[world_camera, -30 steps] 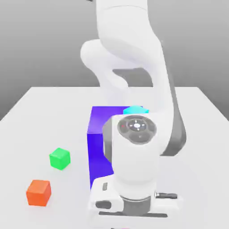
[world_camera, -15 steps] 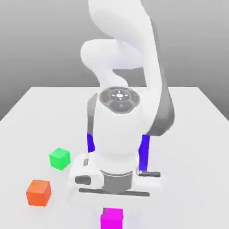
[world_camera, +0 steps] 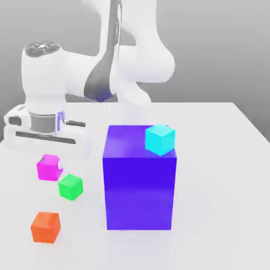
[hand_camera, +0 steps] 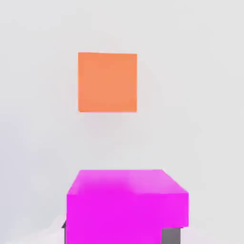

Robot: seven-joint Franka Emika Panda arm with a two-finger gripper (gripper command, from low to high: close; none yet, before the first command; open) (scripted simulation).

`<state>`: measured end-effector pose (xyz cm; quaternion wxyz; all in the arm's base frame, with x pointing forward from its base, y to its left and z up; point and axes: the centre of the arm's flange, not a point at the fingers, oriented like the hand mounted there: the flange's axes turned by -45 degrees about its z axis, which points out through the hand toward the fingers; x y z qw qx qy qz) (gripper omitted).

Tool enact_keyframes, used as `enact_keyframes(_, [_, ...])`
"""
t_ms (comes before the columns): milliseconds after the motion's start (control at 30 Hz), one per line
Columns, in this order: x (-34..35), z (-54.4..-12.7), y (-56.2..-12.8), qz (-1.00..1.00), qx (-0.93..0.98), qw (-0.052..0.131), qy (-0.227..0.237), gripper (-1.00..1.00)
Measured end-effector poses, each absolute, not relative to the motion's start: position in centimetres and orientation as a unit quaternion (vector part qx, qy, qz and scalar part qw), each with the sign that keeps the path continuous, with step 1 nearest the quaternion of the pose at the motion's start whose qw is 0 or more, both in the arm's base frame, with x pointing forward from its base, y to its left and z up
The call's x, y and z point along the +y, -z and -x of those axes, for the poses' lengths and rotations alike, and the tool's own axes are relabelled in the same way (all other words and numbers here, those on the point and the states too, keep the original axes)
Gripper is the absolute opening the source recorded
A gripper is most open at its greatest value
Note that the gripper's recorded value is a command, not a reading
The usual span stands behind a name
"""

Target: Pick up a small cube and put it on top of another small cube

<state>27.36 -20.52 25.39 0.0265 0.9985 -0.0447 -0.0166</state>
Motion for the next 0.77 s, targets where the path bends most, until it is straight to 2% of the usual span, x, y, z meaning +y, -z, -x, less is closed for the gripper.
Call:
enact_keyframes(67, [-19.9, -24.8, -24.8, -0.999, -0.04, 0.008, 0.008, -1.0])
enact_keyframes(200, [-19.0, -24.1, -22.8, -0.999, -0.035, -0.012, -0.003, -1.0])
enact_keyframes(300, [-18.9, -24.2, -21.0, -0.999, -0.035, -0.017, -0.005, -1.0])
enact_keyframes(433, [-19.0, -23.9, -18.5, -0.999, -0.037, -0.008, -0.002, -1.0])
enact_keyframes(467, [-19.0, -23.8, -18.0, -0.999, -0.035, -0.004, -0.001, 1.0])
enact_keyframes(667, [-19.1, -23.7, -17.7, -0.999, -0.037, -0.002, -0.001, 1.0])
enact_keyframes(767, [-19.0, -24.0, -18.8, -0.999, -0.037, -0.01, -0.004, 1.0])
